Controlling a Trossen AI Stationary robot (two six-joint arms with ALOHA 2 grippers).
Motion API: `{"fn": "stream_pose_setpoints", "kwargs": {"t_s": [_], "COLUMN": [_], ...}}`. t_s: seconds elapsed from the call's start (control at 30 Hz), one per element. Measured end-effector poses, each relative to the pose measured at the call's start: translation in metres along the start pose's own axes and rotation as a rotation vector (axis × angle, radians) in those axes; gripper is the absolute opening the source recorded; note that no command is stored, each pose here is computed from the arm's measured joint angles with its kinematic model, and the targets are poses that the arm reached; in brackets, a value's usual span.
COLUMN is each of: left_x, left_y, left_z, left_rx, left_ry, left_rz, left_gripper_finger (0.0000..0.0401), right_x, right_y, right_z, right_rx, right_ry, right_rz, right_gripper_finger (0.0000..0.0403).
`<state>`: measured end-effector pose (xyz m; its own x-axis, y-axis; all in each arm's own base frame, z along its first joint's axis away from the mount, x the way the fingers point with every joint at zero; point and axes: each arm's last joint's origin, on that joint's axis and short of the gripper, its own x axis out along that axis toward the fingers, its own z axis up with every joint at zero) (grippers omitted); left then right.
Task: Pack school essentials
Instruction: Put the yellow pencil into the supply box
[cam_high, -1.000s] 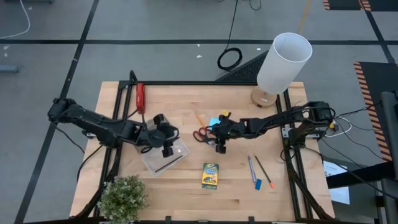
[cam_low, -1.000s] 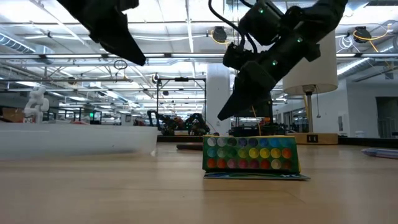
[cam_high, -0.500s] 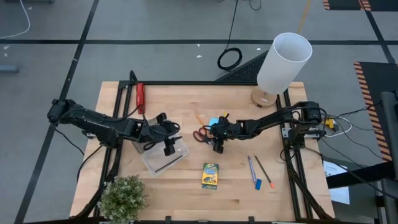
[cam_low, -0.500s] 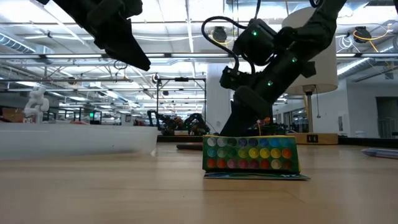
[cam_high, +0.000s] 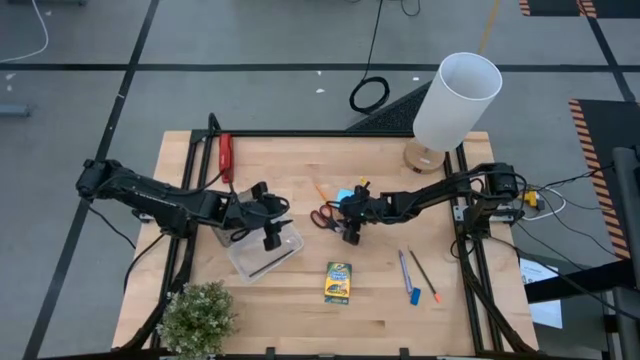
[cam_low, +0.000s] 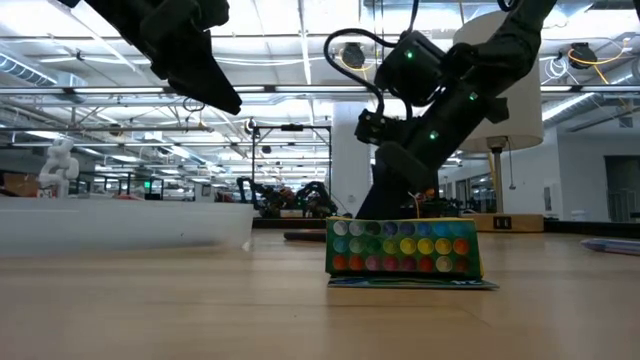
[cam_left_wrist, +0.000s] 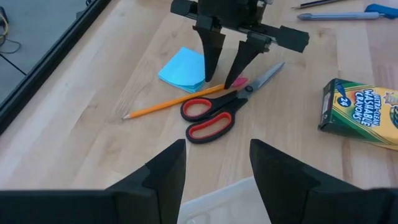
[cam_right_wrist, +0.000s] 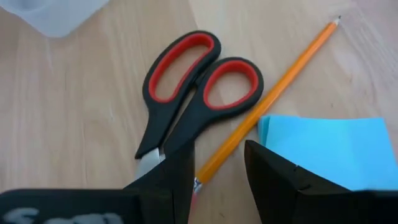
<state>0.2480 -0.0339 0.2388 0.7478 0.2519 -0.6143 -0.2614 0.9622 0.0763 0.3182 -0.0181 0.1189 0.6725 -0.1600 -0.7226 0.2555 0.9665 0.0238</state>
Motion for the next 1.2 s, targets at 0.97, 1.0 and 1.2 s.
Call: {"fn": "stream_pose_setpoints", "kwargs": {"t_s": [0.97, 1.0, 1.2], "left_x": [0.0, 0.0, 0.0], "left_y": [0.0, 0.0, 0.0], "left_z": [0.0, 0.0, 0.001], "left_rx": [-0.011, -0.011, -0.013], "left_ry": [-0.002, -0.002, -0.005], "left_rz": [-0.002, -0.002, -0.003], "left_gripper_finger": [0.0182, 0.0182, 0.0182], "right_x": [0.007, 0.007, 0.007], "right_y": [0.002, 0.002, -0.002], "right_z": [-0.009, -0.008, -0.011], "right_rx": [-0.005, 0.008, 0.049], "right_ry": [0.045, 0.04, 0.069], "right_rz": [-0.051, -0.048, -0.066], "right_gripper_finger": [0.009, 0.0086, 0.0084]}}
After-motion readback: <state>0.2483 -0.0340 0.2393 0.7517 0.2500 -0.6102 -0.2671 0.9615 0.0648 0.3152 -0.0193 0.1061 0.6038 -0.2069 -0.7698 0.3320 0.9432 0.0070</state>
